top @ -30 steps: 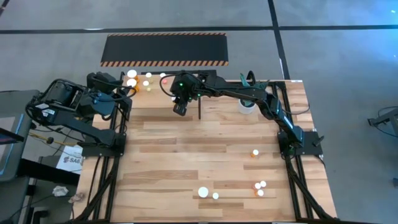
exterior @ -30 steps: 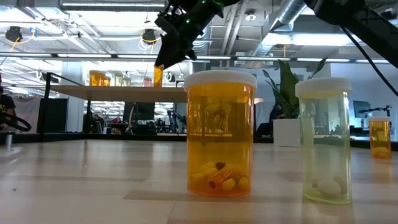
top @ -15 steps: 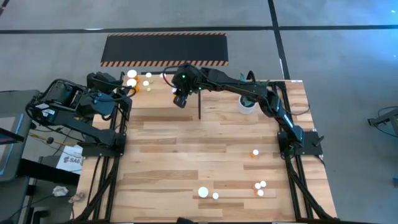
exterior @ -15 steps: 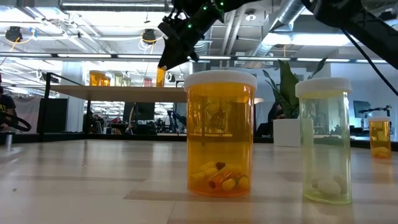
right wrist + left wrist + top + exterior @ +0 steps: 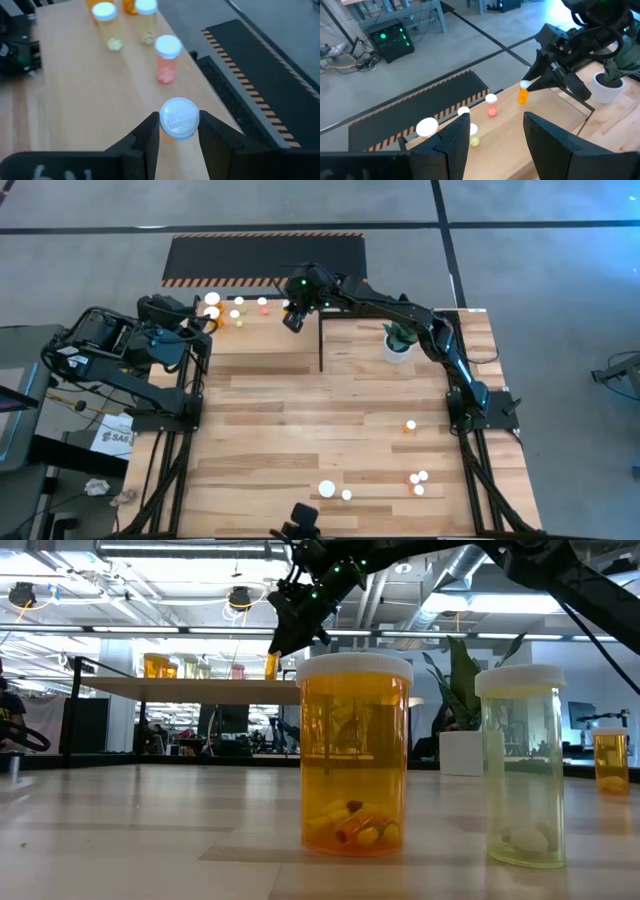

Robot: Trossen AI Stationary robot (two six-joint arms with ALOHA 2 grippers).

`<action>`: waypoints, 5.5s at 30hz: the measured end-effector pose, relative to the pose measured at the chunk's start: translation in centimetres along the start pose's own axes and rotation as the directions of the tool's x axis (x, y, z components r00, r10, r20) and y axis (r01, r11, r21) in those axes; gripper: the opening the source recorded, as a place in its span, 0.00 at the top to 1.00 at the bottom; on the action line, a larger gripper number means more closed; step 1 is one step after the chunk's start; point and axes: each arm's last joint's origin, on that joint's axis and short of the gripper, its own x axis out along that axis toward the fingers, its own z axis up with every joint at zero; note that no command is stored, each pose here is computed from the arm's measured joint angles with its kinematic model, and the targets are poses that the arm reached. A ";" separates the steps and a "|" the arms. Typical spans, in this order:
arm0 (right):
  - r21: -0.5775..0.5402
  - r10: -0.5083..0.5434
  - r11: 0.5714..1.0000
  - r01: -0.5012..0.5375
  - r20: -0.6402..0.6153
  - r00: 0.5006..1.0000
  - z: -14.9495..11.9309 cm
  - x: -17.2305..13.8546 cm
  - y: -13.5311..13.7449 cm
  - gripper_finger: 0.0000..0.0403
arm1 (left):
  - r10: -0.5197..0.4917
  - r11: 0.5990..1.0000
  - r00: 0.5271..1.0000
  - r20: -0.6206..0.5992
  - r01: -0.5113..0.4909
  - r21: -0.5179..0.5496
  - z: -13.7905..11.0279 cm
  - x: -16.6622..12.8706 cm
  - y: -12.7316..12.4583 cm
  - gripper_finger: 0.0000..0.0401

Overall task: Pick and place medicine bottles onto shelf by color
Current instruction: Put the top small orange pill bottle on the shelf

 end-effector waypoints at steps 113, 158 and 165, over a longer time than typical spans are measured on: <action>-0.053 -0.013 0.998 0.014 0.022 1.000 -0.9 1.4 -0.5 0.65 | 0.034 0.999 0.999 0.012 -0.033 -0.023 0.0 0.5 -1.0 0.57; -0.055 -0.037 0.998 0.037 0.005 0.999 -1.1 1.4 -0.6 0.64 | 0.033 0.999 0.999 0.012 -0.033 -0.029 0.0 0.5 -1.0 0.57; -0.055 -0.038 0.998 0.039 0.004 0.999 -1.1 1.4 -0.6 0.63 | 0.033 0.999 0.999 0.012 -0.033 -0.029 0.0 0.5 -1.0 0.57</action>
